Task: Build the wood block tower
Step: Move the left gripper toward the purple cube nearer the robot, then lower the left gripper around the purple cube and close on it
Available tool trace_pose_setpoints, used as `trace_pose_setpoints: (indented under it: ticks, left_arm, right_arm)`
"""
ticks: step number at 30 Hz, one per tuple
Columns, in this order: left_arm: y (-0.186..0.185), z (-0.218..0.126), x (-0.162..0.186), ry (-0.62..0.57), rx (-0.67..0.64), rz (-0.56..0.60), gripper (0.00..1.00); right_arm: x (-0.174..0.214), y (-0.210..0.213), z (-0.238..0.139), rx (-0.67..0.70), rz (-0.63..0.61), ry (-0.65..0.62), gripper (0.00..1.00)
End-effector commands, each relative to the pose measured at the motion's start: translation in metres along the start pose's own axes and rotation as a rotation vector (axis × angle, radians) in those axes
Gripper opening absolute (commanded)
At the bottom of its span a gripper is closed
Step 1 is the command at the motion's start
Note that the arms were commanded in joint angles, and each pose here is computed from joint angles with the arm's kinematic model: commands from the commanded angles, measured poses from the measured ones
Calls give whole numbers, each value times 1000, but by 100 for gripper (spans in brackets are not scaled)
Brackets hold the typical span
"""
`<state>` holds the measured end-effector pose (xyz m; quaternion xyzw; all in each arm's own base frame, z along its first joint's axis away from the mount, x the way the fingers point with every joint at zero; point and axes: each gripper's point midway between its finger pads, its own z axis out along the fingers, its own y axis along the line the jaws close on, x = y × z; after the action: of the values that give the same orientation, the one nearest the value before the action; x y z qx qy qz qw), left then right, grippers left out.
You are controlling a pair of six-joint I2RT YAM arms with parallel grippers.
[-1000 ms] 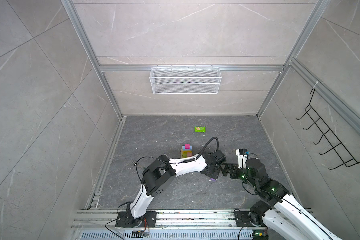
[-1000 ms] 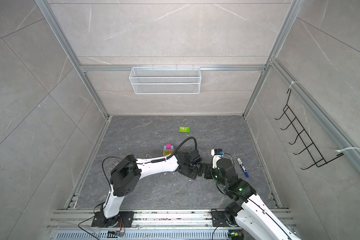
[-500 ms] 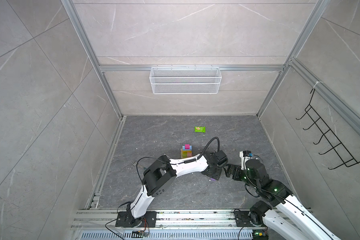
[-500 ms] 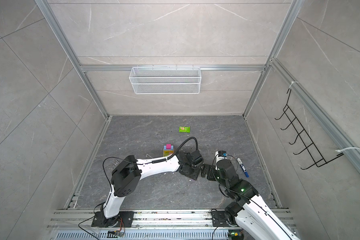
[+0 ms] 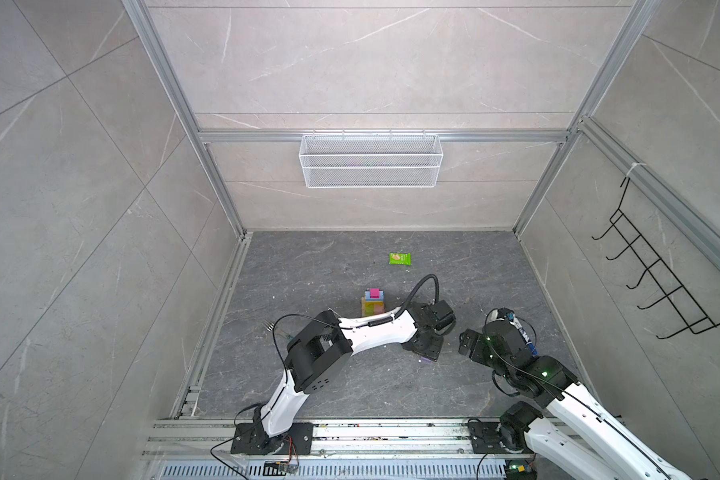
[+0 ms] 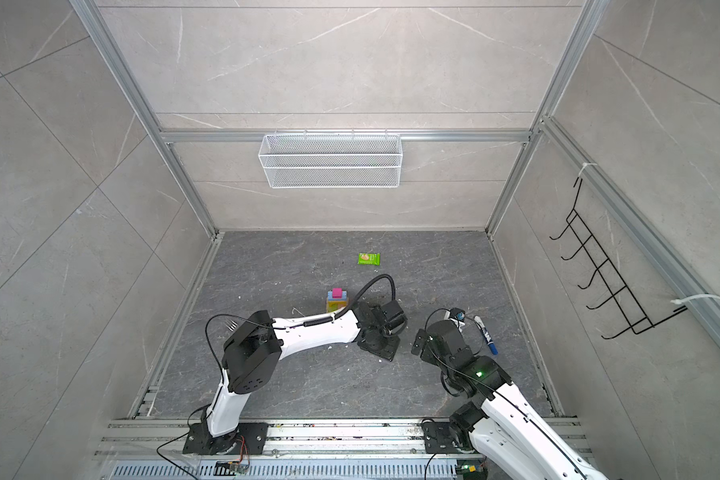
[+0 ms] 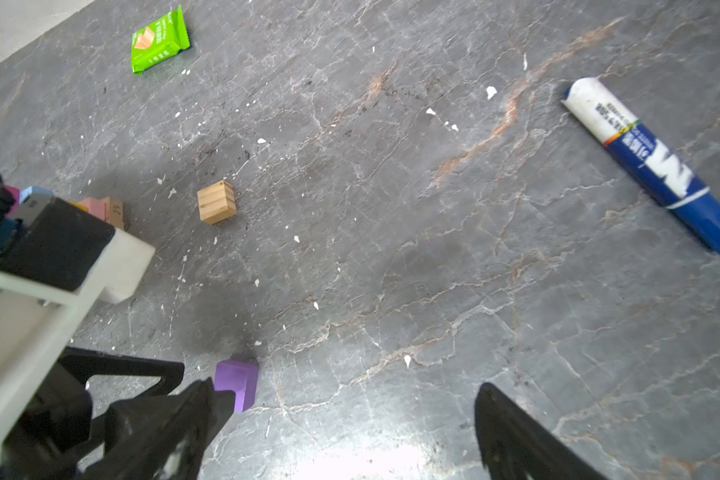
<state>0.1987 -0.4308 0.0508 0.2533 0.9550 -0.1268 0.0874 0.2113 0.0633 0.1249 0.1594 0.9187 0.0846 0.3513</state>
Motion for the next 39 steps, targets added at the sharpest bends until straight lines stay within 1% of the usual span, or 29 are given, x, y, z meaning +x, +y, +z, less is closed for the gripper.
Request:
trace_pose_setpoints:
  ticks: [1, 9, 20, 26, 33, 39]
  left_arm:
    - [2, 7, 2, 15, -24, 10, 59]
    - [4, 17, 4, 29, -36, 12, 56]
    - [8, 21, 6, 40, -60, 15, 54]
    - [4, 13, 2, 21, -44, 8, 59]
    - [-3, 2, -4, -30, -16, 19, 62]
    - [-2, 1, -4, -44, -29, 28, 63]
  right_arm:
    - [-9, -3, -7, 19, 31, -37, 100]
    - [-9, -16, -11, 62, 47, -55, 100]
    - [-8, -12, -9, 40, 49, -55, 99]
    - [-9, -8, -9, 19, 50, -56, 99]
    - [-11, -5, -11, -2, 53, -66, 99]
    - [-12, -2, -11, -13, 51, -68, 99]
